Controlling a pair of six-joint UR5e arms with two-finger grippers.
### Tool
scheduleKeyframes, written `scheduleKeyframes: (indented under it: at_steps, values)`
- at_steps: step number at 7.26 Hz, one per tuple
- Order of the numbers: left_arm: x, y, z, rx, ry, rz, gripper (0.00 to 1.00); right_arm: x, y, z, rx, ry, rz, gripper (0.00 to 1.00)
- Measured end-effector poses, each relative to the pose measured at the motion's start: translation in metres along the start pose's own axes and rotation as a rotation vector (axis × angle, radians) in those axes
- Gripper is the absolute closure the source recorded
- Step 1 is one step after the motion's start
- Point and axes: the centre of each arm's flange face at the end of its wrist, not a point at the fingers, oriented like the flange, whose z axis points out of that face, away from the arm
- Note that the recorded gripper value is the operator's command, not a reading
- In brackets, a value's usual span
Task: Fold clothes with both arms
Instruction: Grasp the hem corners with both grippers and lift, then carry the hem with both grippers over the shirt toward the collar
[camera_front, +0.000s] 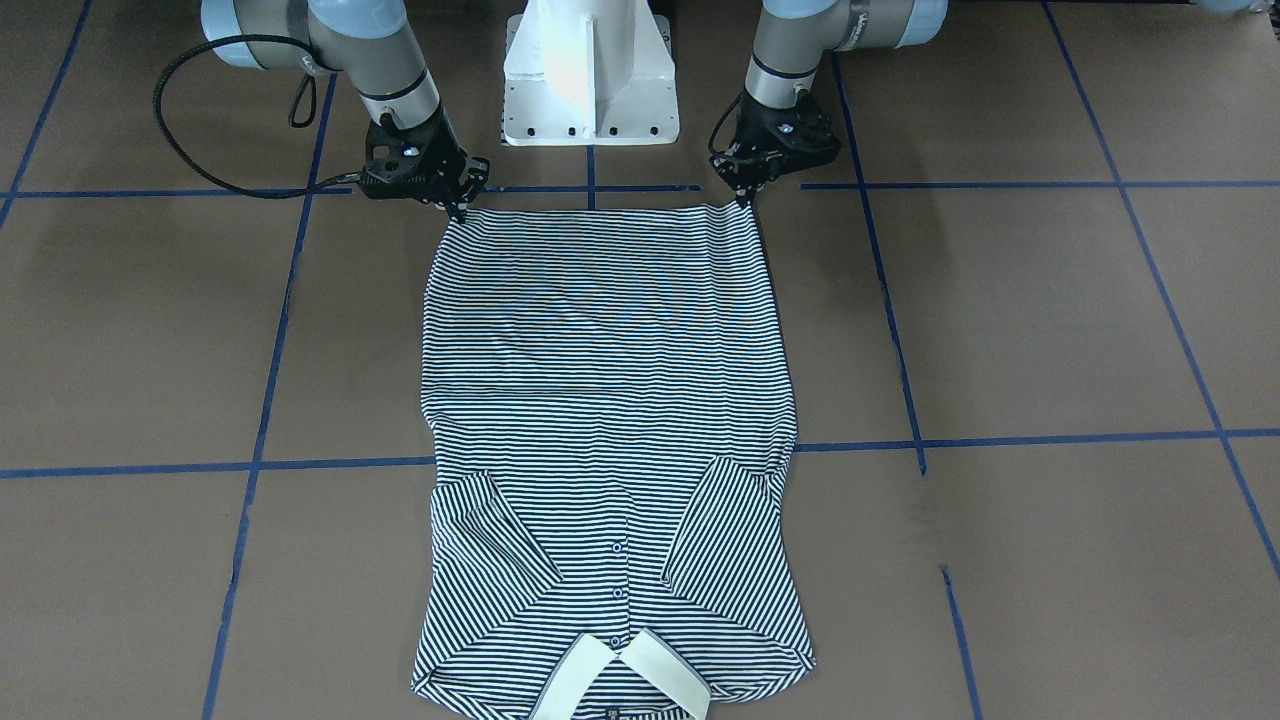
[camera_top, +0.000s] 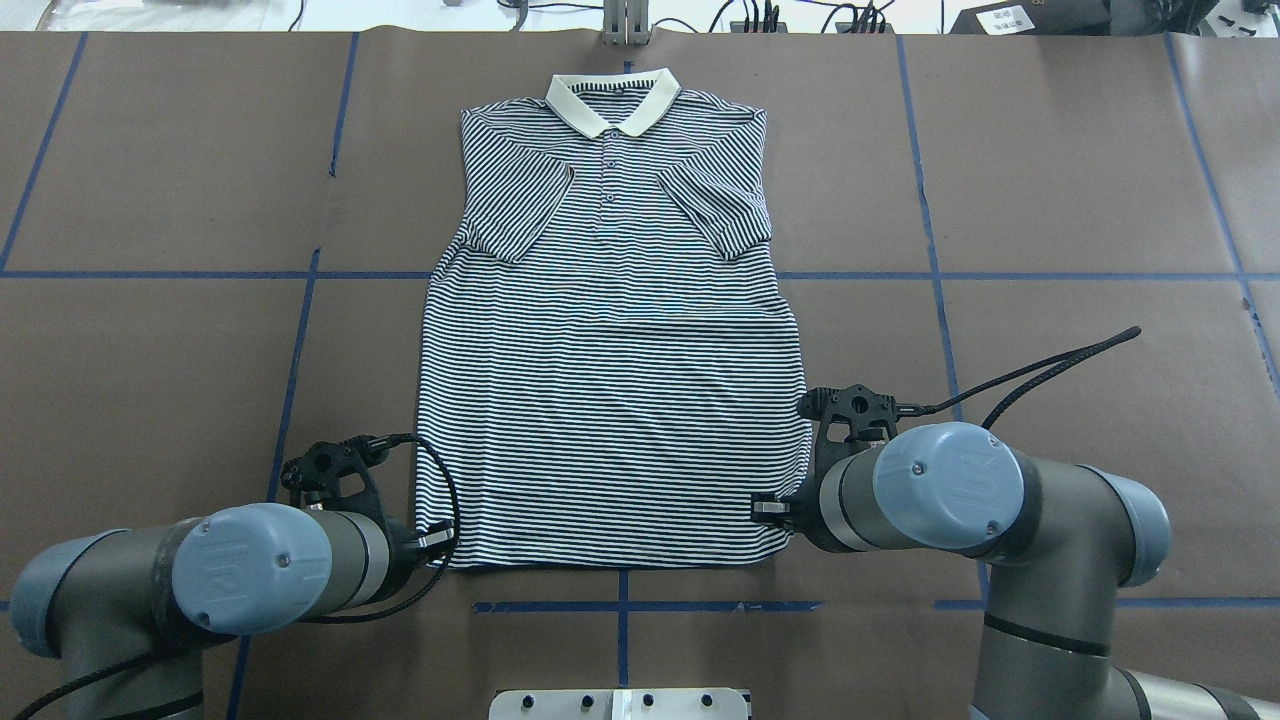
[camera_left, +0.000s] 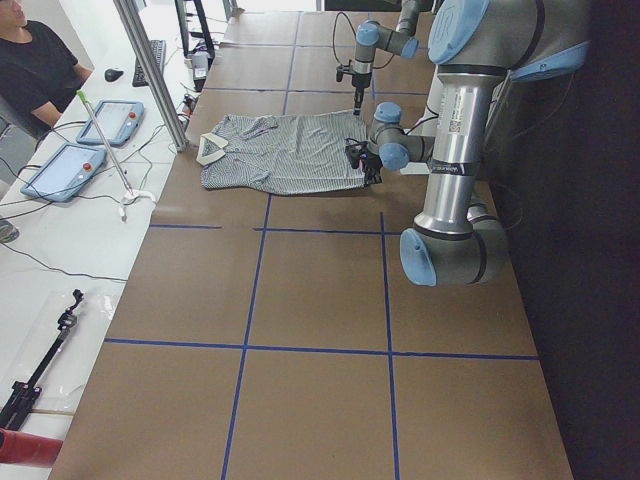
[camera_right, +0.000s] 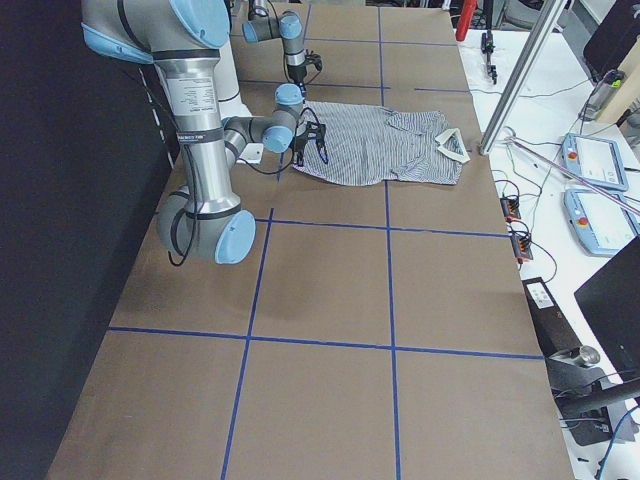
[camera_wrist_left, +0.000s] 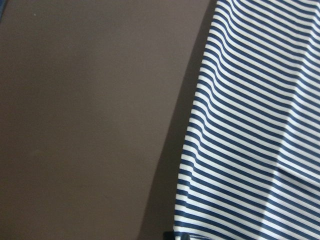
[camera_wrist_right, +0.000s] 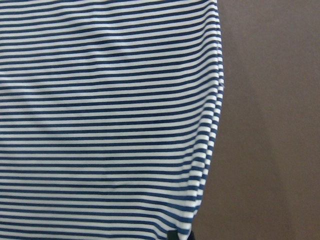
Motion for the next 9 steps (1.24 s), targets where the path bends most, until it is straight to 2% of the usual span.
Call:
scheduleKeyframes:
  at_steps: [2, 4, 6, 8, 9]
  values:
    - [-0.001, 0.029, -0.018, -0.042, 0.009, -0.027, 1.0, 0.006, 0.014, -0.029, -0.056, -0.04, 0.0, 1.0]
    - [-0.021, 0.068, -0.072, -0.12, 0.015, 0.006, 1.0, 0.023, 0.04, -0.065, -0.112, -0.074, -0.025, 1.0]
    - [-0.031, 0.086, -0.119, -0.186, 0.052, 0.036, 1.0, 0.032, 0.055, -0.081, -0.151, -0.087, -0.04, 1.0]
    - [-0.026, 0.087, -0.128, -0.195, 0.076, 0.055, 1.0, 0.016, 0.051, -0.074, -0.148, -0.106, -0.052, 1.0]
    - [-0.021, 0.071, -0.13, -0.161, 0.092, 0.085, 1.0, 0.005, 0.029, -0.066, -0.112, -0.109, -0.058, 1.0]
